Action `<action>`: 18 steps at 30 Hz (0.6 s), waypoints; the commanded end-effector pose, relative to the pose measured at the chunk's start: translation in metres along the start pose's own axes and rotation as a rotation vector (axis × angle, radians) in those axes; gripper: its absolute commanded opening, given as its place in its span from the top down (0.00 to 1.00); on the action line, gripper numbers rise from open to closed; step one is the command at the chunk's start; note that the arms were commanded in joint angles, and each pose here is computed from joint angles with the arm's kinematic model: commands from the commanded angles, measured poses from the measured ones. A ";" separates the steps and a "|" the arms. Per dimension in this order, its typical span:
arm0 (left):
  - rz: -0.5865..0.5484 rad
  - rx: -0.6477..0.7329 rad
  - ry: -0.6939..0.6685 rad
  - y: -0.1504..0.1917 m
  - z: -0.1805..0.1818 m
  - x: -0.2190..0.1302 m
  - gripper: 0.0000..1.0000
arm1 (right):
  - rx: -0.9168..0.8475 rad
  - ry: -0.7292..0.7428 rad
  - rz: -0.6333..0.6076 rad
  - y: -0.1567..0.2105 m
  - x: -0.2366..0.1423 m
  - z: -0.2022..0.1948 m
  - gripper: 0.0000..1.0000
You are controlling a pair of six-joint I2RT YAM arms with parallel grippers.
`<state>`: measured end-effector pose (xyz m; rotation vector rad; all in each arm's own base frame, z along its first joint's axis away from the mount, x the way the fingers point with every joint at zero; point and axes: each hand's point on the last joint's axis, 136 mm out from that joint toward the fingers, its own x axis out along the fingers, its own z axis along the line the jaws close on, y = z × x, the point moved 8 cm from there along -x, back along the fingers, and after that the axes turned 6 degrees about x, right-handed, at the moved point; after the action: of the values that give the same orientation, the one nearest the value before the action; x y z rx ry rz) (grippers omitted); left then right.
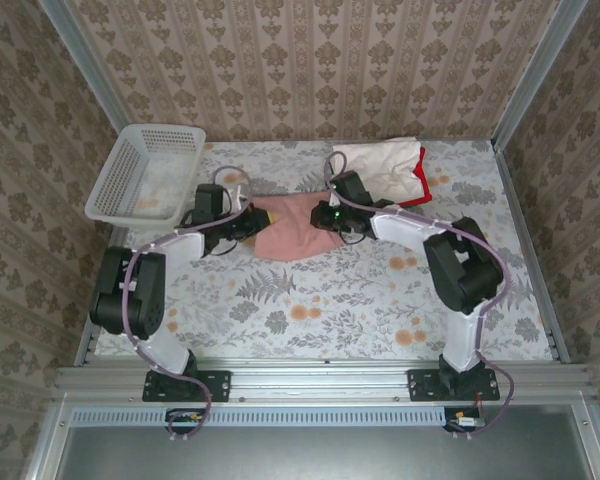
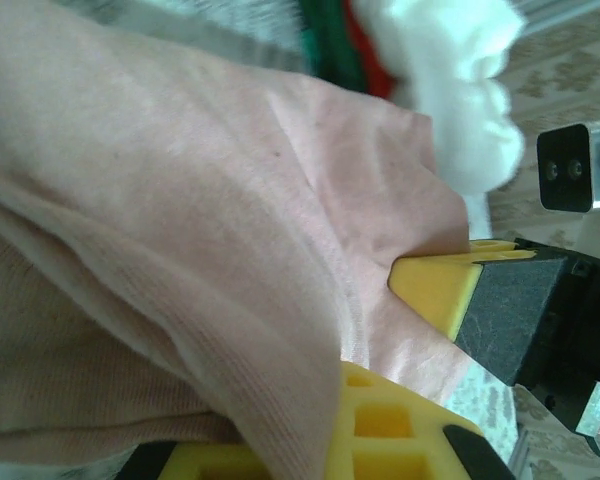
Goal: Fold and stack the t-shirts
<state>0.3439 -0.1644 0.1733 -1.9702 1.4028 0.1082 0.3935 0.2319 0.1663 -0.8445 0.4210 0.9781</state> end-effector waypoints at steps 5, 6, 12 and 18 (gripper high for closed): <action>-0.099 0.207 0.142 -0.062 -0.102 -0.001 1.00 | -0.061 0.015 -0.245 -0.064 -0.109 0.024 1.00; -0.108 0.235 0.156 -0.071 -0.115 0.004 1.00 | -0.059 0.025 -0.278 -0.074 -0.122 0.020 1.00; -0.147 0.358 0.293 -0.124 -0.167 0.069 1.00 | -0.030 0.084 -0.420 -0.137 -0.168 -0.022 1.00; -0.215 0.450 0.412 -0.166 -0.182 0.134 1.00 | -0.054 0.111 -0.539 -0.193 -0.179 -0.072 1.00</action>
<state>0.4658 -0.3392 0.3242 -1.8074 1.3243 -0.5977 0.4491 0.0391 0.3286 -0.9603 0.2692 0.4537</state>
